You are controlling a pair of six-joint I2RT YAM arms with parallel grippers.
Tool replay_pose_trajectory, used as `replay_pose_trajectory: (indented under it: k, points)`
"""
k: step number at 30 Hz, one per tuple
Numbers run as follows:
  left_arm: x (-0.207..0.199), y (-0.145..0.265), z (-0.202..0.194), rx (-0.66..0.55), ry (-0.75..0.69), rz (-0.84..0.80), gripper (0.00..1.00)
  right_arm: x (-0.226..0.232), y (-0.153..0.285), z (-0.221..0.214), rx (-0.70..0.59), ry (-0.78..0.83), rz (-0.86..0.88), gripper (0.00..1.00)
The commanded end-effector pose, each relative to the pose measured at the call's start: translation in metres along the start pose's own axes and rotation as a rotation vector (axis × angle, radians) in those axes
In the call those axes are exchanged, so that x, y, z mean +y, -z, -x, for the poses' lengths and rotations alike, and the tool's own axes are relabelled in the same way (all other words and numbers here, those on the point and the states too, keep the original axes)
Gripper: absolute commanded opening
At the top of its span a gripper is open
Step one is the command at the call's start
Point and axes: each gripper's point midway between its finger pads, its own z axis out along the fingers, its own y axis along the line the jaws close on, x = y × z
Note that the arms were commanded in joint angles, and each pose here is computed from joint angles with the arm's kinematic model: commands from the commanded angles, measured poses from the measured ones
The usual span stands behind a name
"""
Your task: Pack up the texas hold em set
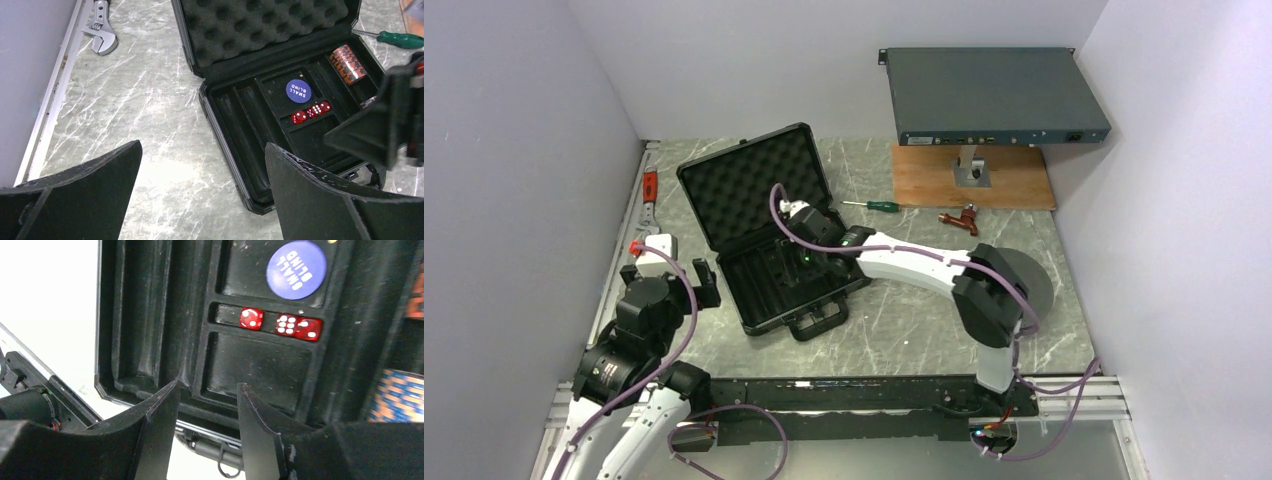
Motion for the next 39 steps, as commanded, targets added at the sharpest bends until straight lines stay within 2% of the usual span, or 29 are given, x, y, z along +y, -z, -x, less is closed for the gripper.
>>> replay_pose_trajectory:
  k: [1,7,13,19,25,31,34,39]
  points:
    - [0.006,0.003,0.006,-0.036,0.02,0.028,1.0,0.033,-0.02,0.001,0.015,-0.046,0.103,0.48]
    - [0.008,0.003,0.007,-0.038,0.02,0.039,1.0,0.029,-0.032,-0.039,0.088,-0.015,0.108,0.45]
    - [0.013,0.004,0.008,-0.03,0.013,0.065,1.0,0.023,-0.009,-0.085,0.169,0.068,0.162,0.45]
    - [0.019,-0.001,0.017,0.018,-0.021,0.141,1.0,-0.005,0.017,-0.125,0.233,0.185,0.149,0.45]
    - [0.005,-0.016,0.056,0.051,-0.077,0.156,1.0,-0.016,0.035,-0.134,0.246,0.257,0.144,0.45]
    - [-0.002,-0.042,0.115,0.052,-0.136,0.171,1.0,-0.032,0.042,-0.148,0.256,0.275,0.105,0.46]
    - [0.0,-0.07,0.138,0.113,-0.118,0.176,1.0,-0.032,0.049,-0.143,0.211,0.27,0.106,0.47]
    - [0.003,-0.112,0.166,0.139,-0.037,0.108,1.0,-0.021,0.079,-0.11,0.076,0.243,0.116,0.54]
